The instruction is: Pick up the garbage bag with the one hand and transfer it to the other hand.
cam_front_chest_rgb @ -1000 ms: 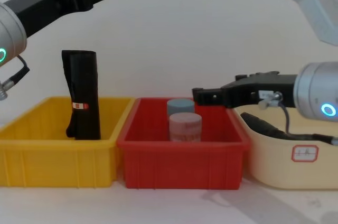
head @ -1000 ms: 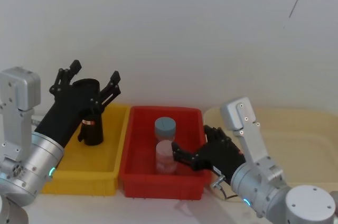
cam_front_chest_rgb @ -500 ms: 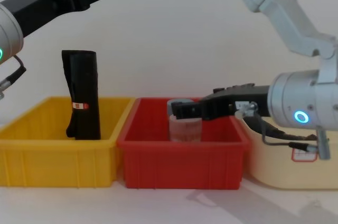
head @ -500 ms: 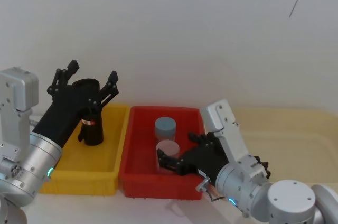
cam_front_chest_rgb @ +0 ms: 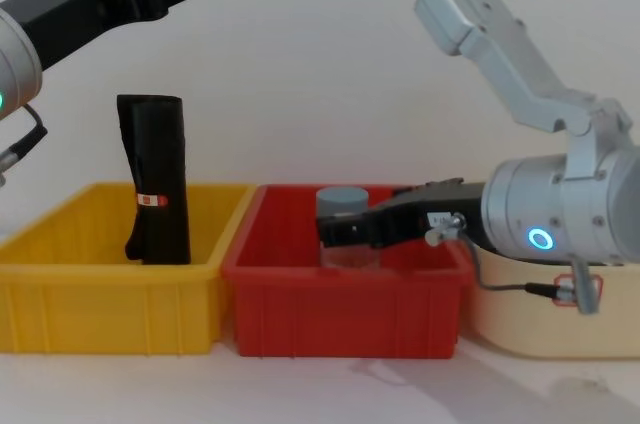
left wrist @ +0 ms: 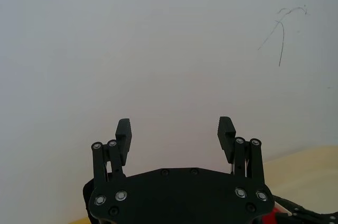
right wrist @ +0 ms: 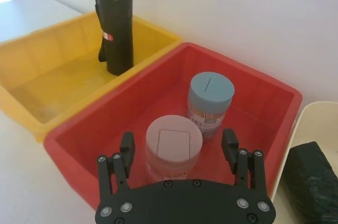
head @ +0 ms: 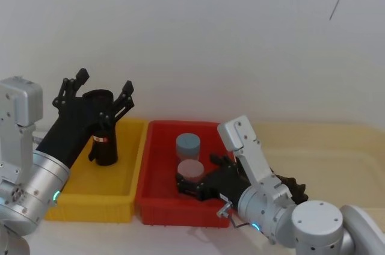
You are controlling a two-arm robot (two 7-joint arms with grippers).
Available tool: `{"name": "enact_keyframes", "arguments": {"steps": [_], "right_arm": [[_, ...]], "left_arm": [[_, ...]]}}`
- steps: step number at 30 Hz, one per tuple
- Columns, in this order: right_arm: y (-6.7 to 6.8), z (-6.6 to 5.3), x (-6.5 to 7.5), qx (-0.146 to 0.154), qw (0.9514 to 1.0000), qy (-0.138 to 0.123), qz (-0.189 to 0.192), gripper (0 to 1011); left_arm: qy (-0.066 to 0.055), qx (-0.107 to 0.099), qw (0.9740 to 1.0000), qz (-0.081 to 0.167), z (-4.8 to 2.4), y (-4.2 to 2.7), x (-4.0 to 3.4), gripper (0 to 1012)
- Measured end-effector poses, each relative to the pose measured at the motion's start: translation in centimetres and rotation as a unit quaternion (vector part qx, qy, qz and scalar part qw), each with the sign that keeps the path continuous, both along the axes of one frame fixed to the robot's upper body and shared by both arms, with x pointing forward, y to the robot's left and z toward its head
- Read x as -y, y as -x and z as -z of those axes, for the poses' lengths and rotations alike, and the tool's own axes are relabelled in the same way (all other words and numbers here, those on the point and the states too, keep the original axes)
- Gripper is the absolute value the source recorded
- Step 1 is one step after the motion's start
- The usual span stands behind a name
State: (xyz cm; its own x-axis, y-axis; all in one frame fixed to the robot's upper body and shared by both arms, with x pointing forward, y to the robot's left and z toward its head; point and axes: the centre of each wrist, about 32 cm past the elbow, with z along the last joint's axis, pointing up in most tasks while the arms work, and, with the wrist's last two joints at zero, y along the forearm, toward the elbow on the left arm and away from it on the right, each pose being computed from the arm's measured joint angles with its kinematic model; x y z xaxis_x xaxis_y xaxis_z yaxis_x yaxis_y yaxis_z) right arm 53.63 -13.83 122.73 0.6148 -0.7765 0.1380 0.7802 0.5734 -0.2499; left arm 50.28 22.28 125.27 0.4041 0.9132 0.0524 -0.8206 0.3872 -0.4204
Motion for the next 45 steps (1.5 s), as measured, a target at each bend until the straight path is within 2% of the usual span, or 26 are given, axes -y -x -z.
{"name": "enact_keyframes", "arguments": {"steps": [11, 20, 21, 24, 30, 38, 45], "right_arm": [[-1.3, 0.6, -0.4, -0.009, 0.9999, 0.004, 0.010, 992], [-2.0, 0.8, -0.7, -0.014, 0.9997, 0.004, 0.021, 792], [-2.1, 0.8, -0.7, -0.014, 0.9996, 0.005, 0.022, 738], [-2.2, 0.8, -0.7, -0.015, 0.9996, 0.006, 0.025, 672], [-2.3, 0.7, -0.7, -0.013, 0.9994, 0.008, 0.031, 667], [-2.1, -0.5, -0.3, 0.005, 0.9993, -0.001, 0.037, 667], [-1.6, -2.4, 0.7, 0.039, 0.9976, -0.023, 0.052, 666]], "left_arm": [[0.000, 0.000, 1.0000, 0.000, 0.00, 0.01, -0.02, 1001], [0.000, 0.000, 1.0000, 0.000, 0.01, 0.01, -0.01, 1001], [0.000, 0.000, 1.0000, 0.000, 0.01, 0.01, -0.01, 1001], [0.000, 0.000, 1.0000, 0.000, 0.00, 0.01, -0.01, 1001], [0.000, 0.000, 1.0000, 0.000, 0.01, 0.01, -0.01, 1001], [0.000, 0.000, 1.0000, 0.000, 0.01, 0.01, -0.02, 1001], [0.000, 0.000, 1.0000, 0.000, 0.01, 0.01, -0.01, 1001]]}}
